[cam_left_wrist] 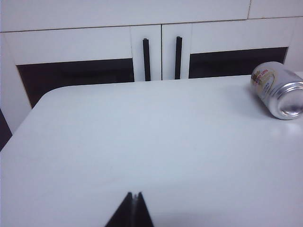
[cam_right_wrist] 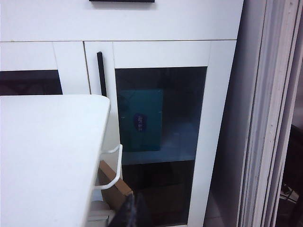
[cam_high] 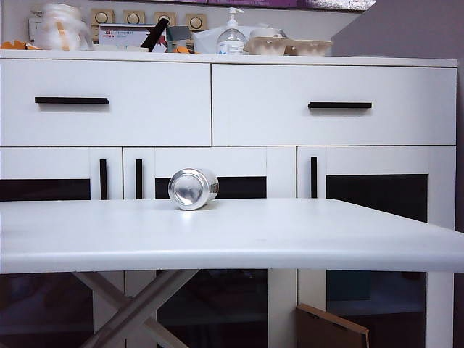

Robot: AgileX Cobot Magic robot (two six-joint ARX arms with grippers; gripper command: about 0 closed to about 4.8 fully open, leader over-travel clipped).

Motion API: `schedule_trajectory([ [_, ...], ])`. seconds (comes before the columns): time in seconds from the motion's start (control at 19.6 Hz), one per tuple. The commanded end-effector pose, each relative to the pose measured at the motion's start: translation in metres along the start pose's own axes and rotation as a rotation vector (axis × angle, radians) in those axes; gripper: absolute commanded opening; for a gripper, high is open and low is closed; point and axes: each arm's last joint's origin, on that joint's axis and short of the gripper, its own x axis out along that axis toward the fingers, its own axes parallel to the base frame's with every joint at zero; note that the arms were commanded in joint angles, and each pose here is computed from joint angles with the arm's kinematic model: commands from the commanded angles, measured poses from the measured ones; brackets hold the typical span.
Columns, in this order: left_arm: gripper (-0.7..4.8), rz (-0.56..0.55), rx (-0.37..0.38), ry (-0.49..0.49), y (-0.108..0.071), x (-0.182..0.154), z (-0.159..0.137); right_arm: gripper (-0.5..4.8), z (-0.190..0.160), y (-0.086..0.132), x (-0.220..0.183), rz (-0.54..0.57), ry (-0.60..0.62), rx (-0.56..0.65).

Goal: Pick up a can of beer from the white table, open the left drawer, place the beer inside the drawer, and finally close the drawer.

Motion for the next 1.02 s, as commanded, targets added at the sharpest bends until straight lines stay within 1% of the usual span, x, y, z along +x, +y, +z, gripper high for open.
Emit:
schedule_trajectory([
  [0.05, -0.06, 0.002, 0.003, -0.011, 0.000, 0.000, 0.001, -0.05, -0.002, 0.000, 0.000, 0.001, 0.016, 0.002],
  [0.31, -0.06, 0.006, 0.002, -0.011, 0.000, 0.000, 0.001, -0.05, -0.001, 0.000, 0.000, 0.001, 0.008, 0.003],
  [0.36, -0.06, 0.024, -0.002, -0.012, 0.001, 0.000, 0.002, -0.05, 0.000, 0.000, 0.000, 0.002, 0.000, 0.005],
  [0.41, -0.06, 0.035, -0.009, -0.013, 0.001, 0.000, 0.002, -0.05, 0.001, 0.000, 0.000, 0.003, -0.010, 0.012],
  [0.51, -0.06, 0.077, -0.052, -0.022, 0.003, -0.001, 0.006, -0.05, 0.008, 0.000, -0.001, 0.003, -0.042, 0.072],
  [0.56, -0.06, 0.091, -0.088, -0.039, 0.003, -0.003, 0.011, -0.05, 0.015, 0.000, -0.003, 0.004, -0.065, 0.101],
  [0.66, -0.06, 0.093, -0.117, -0.075, 0.004, -0.007, 0.027, -0.05, 0.033, 0.000, -0.007, 0.007, -0.114, 0.142],
  [0.82, -0.06, 0.093, -0.117, -0.096, 0.004, -0.011, 0.054, -0.05, 0.065, -0.002, -0.015, -0.012, -0.175, 0.154],
  [1.02, -0.06, 0.091, -0.116, -0.077, 0.005, -0.002, 0.096, -0.05, 0.113, -0.001, -0.015, -0.006, -0.158, 0.151],
])
